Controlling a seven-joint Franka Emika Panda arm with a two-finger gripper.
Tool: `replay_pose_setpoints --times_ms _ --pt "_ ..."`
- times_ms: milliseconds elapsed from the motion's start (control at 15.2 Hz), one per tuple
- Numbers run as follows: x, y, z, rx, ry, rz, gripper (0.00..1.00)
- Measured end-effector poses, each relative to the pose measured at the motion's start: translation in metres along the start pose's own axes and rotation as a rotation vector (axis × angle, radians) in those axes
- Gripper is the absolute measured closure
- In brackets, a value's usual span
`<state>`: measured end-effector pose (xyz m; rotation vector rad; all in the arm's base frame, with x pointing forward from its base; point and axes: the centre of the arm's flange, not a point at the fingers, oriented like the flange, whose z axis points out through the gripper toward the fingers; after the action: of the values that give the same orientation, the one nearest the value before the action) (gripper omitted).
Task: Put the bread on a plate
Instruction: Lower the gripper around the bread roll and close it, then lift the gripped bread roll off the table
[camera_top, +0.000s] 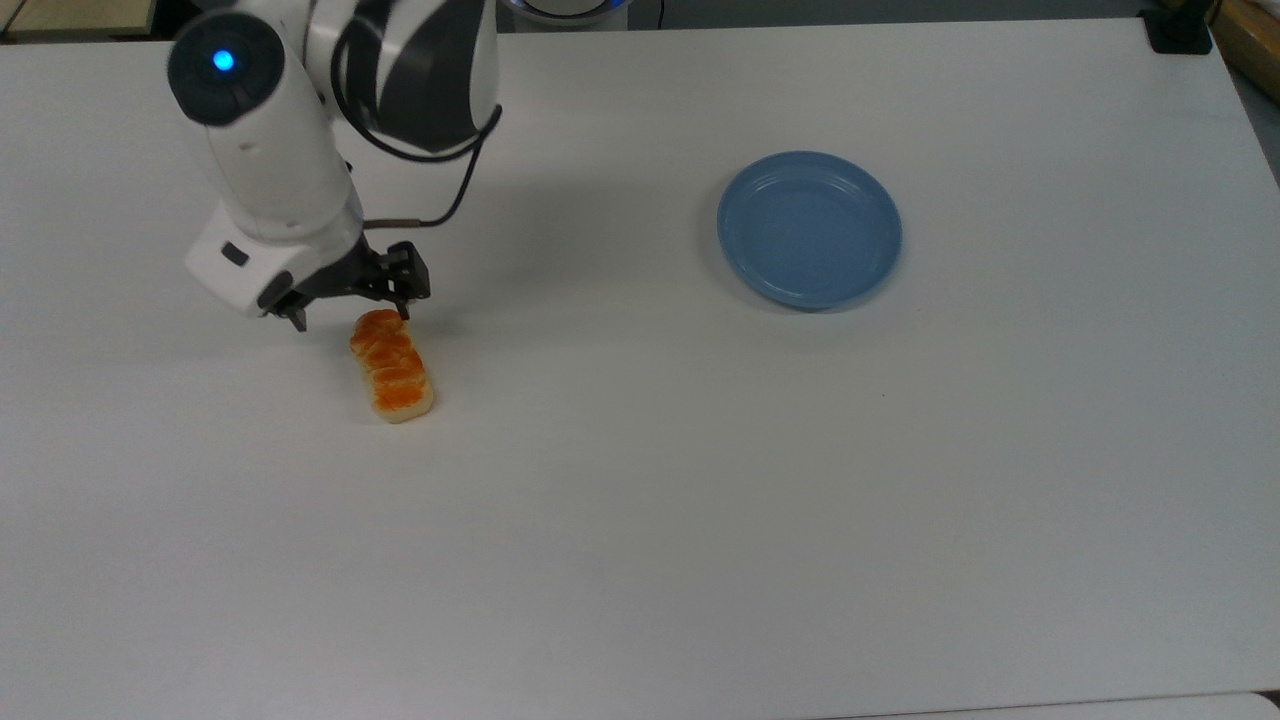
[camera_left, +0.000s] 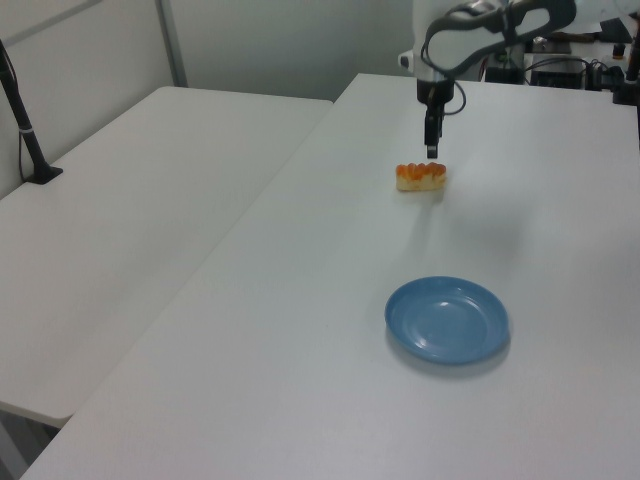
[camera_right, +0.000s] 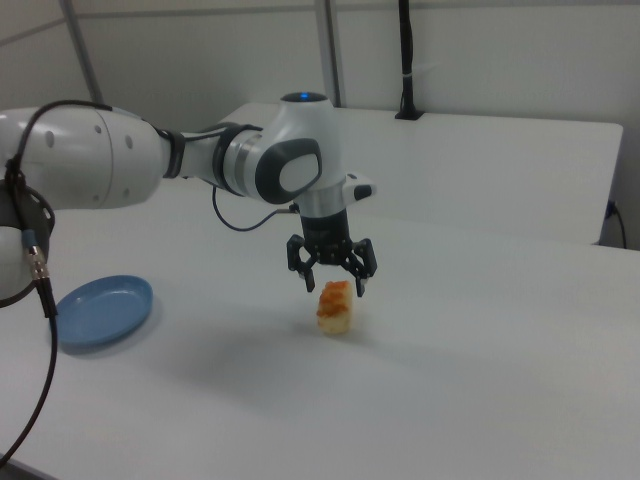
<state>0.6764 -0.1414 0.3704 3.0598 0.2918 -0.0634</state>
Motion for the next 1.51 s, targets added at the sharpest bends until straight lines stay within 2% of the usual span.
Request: replay_pose_setpoints --times_ms 394,656,1115,1246,1378,1509 --pt "0.000 0.000 0.012 0.001 -0.017 -0.001 0.00" --pt "0.000 0.000 0.024 -0.018 -0.011 -0.008 0.00" --pt "0.001 -0.003 0.041 -0.023 -0.020 -0.012 0.08" --pt "0.002 -0.004 0.041 -0.029 -0.021 -0.006 0.27" --pt "0.004 -0.004 0.042 -0.038 -0.008 0.012 0.30" --pt "0.006 -0.006 0.044 -0.044 0.001 0.028 0.41"
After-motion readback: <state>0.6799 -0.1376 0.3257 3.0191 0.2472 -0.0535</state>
